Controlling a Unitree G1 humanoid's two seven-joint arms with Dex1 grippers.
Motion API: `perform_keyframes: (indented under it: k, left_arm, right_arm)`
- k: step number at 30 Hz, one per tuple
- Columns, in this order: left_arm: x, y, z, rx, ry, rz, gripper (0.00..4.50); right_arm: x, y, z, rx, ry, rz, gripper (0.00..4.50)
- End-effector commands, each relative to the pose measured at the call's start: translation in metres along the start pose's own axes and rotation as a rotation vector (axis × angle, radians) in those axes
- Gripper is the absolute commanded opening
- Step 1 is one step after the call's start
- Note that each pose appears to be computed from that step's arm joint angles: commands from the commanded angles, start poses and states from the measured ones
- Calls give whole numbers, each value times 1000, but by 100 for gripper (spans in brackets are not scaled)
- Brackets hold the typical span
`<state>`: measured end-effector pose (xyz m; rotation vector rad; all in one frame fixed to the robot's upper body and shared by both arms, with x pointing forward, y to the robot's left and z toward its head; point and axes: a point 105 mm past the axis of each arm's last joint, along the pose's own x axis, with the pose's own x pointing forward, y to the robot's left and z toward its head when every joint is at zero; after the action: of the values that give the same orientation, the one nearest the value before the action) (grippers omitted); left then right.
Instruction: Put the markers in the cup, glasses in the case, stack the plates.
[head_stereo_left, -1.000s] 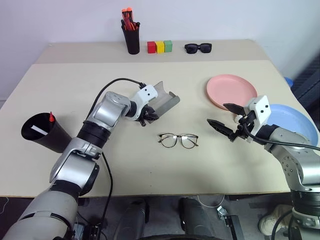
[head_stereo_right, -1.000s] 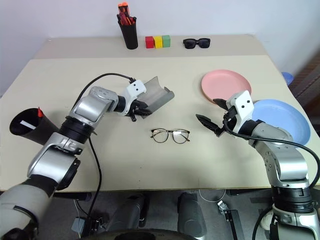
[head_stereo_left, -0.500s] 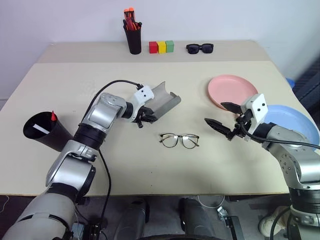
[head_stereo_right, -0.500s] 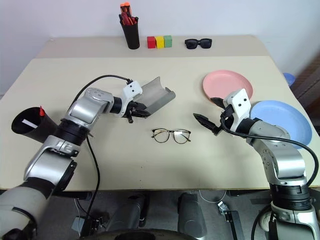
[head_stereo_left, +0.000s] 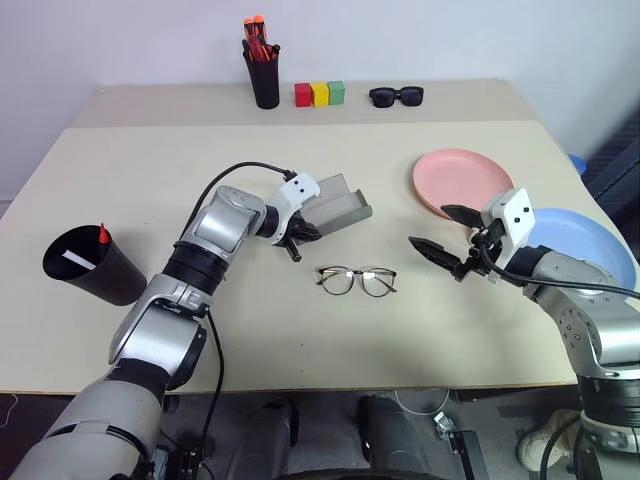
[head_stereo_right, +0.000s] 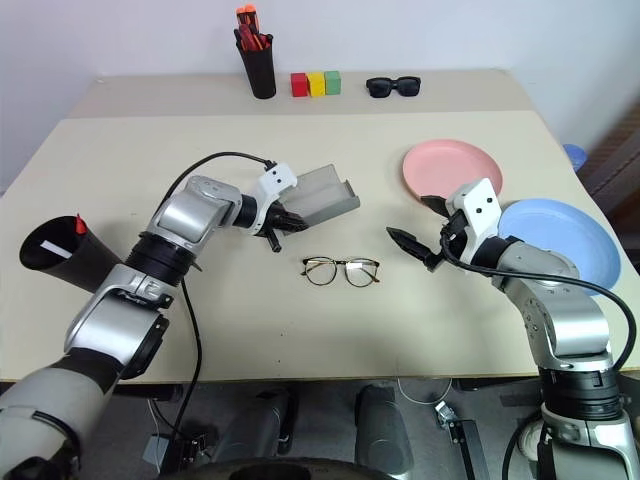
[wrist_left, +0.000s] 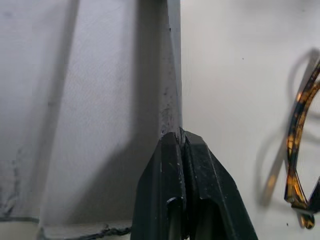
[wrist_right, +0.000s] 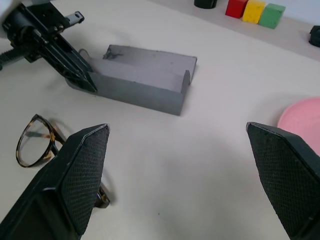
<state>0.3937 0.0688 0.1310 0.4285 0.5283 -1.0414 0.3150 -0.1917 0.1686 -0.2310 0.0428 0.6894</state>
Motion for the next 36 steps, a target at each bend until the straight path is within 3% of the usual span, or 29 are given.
perform_keyframes:
  k: [1,14,26,36]
  left_arm:
    - [-15,5,15,65,-49,5,7]
    - [-55,-20,-11,256,-28,-122,7]
    - [-53,-21,-31,356,-4,-118,7]
    - [-48,-20,-31,408,-69,-143,7]
  right_arm:
    - [-5,-4,9,-24,-41,-18,450]
    - [-4,0,4,-17,-49,28,450]
    - [-46,4,-17,-29,1,158,450]
    - [-75,-2,1,-27,-205,190,450]
